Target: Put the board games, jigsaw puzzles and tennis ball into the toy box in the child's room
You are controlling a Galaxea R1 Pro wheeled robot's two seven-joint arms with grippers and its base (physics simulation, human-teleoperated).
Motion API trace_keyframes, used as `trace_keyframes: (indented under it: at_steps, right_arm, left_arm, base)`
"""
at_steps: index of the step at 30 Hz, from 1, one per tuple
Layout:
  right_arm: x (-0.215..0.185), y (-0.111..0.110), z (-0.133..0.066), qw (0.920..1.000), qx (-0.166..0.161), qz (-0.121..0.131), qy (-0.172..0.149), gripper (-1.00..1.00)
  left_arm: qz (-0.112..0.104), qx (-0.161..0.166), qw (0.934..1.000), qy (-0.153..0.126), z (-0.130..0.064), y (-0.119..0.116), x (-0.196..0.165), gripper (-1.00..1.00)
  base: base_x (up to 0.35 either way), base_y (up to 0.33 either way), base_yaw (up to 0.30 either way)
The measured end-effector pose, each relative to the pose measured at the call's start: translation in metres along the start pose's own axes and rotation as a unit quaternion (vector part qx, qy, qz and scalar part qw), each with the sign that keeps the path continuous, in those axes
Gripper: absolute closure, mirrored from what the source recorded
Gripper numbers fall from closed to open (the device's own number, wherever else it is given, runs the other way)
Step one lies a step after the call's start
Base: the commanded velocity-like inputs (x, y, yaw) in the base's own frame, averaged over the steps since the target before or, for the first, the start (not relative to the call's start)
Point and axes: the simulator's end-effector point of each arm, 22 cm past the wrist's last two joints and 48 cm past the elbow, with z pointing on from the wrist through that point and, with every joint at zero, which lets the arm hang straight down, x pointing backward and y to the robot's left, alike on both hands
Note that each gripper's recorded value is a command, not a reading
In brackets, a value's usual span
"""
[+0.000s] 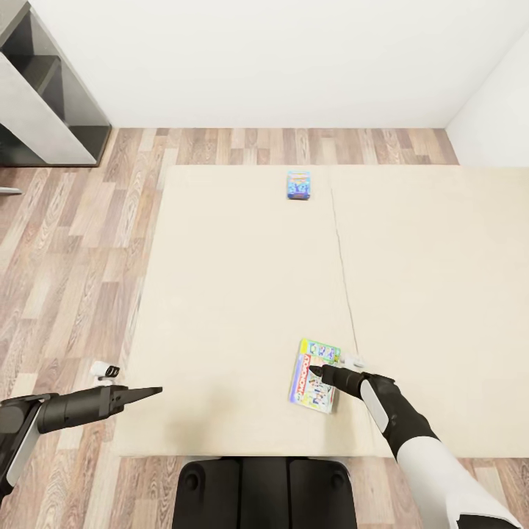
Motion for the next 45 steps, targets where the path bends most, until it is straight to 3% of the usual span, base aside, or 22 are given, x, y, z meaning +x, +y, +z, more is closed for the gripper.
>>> trace_keyframes:
  at_steps: [45]
  right_arm:
    - [0.0002, 0.0003, 0.0001, 1.0, 0.0, 0.0, 0.0, -1.0]
  left_arm:
    - [-0.001, 0.0, 1.0, 0.0, -0.0001, 0.0, 0.0, -1.0]
  base:
    - [0.0, 0.06, 0.0]
